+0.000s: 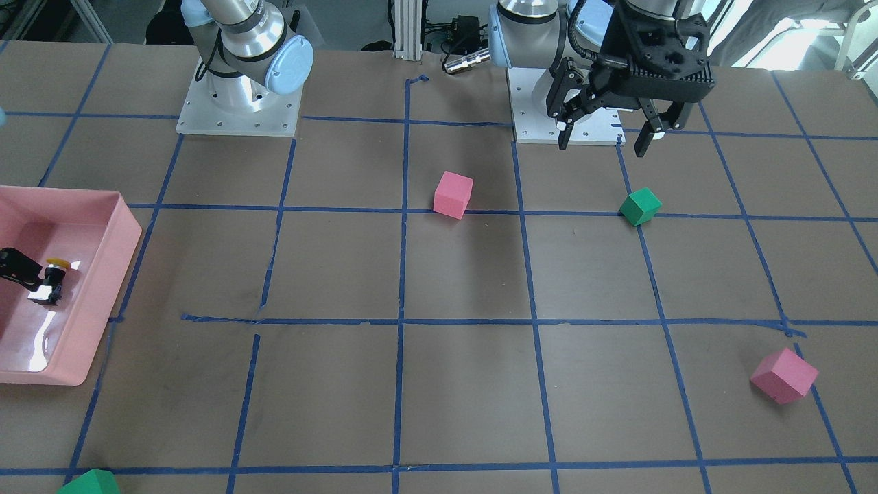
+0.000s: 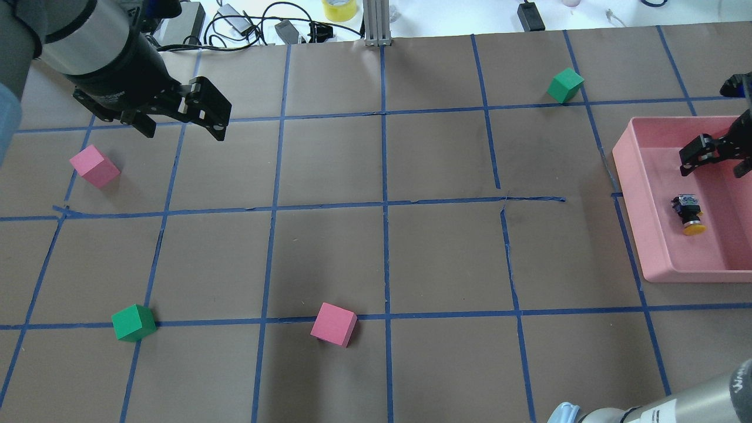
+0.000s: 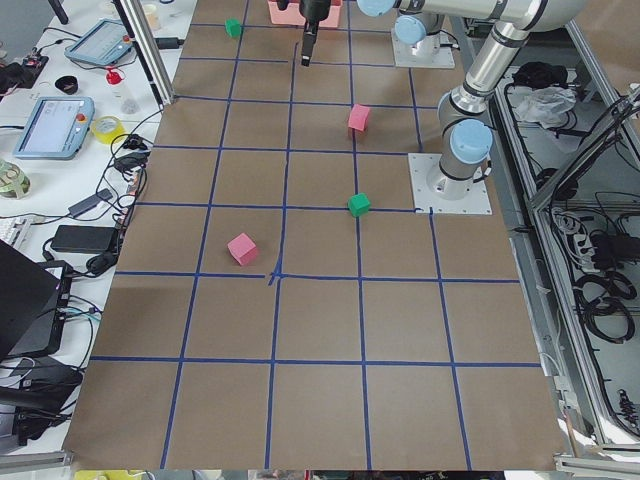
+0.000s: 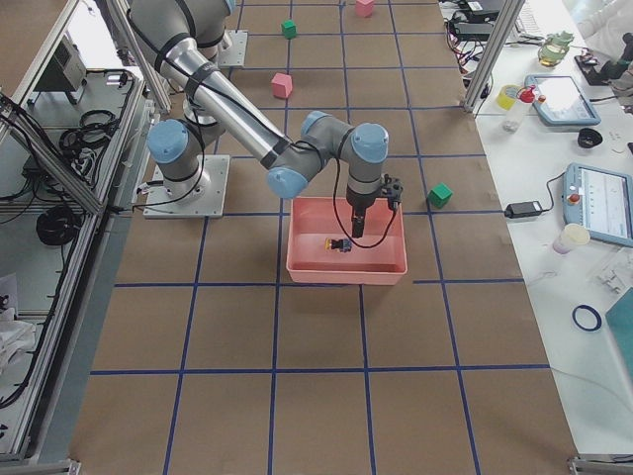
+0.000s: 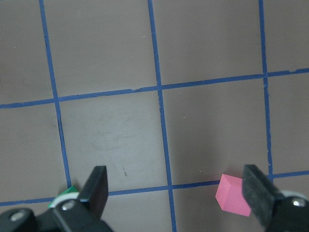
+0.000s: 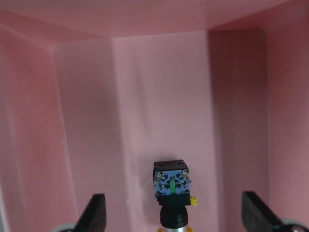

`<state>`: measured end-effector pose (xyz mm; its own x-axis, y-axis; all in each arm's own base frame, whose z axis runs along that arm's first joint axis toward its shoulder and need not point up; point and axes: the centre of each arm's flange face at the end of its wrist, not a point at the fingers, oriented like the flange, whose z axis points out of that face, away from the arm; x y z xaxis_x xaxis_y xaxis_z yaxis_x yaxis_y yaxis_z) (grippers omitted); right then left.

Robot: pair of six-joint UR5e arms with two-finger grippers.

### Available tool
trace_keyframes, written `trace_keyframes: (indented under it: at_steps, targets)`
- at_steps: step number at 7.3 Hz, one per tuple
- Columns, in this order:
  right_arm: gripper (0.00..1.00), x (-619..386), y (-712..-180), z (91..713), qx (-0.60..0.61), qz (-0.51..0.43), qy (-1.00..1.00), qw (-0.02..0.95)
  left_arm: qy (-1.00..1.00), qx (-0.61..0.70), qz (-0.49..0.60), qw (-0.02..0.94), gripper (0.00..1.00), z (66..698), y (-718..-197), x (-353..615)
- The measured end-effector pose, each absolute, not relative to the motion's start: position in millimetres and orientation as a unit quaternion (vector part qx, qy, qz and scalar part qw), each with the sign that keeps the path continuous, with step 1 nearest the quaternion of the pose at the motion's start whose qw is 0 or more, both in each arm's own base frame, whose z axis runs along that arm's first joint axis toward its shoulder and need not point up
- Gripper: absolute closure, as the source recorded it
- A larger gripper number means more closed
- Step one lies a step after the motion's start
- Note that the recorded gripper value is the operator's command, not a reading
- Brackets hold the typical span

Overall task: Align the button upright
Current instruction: 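Lower the right gripper into the bin and close on the switch body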

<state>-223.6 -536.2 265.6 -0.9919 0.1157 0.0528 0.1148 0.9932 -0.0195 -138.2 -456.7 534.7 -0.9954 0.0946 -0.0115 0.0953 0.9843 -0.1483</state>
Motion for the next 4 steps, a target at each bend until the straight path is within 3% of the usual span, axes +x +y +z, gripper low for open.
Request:
trace_keyframes:
  at_steps: [4]
  targets:
    - [0.0,-227.5,-537.1,217.9,-0.061,0.003,-0.998,0.024,0.996,0.048,-0.075,0.002,0.0,534.7,-456.7,-138.2]
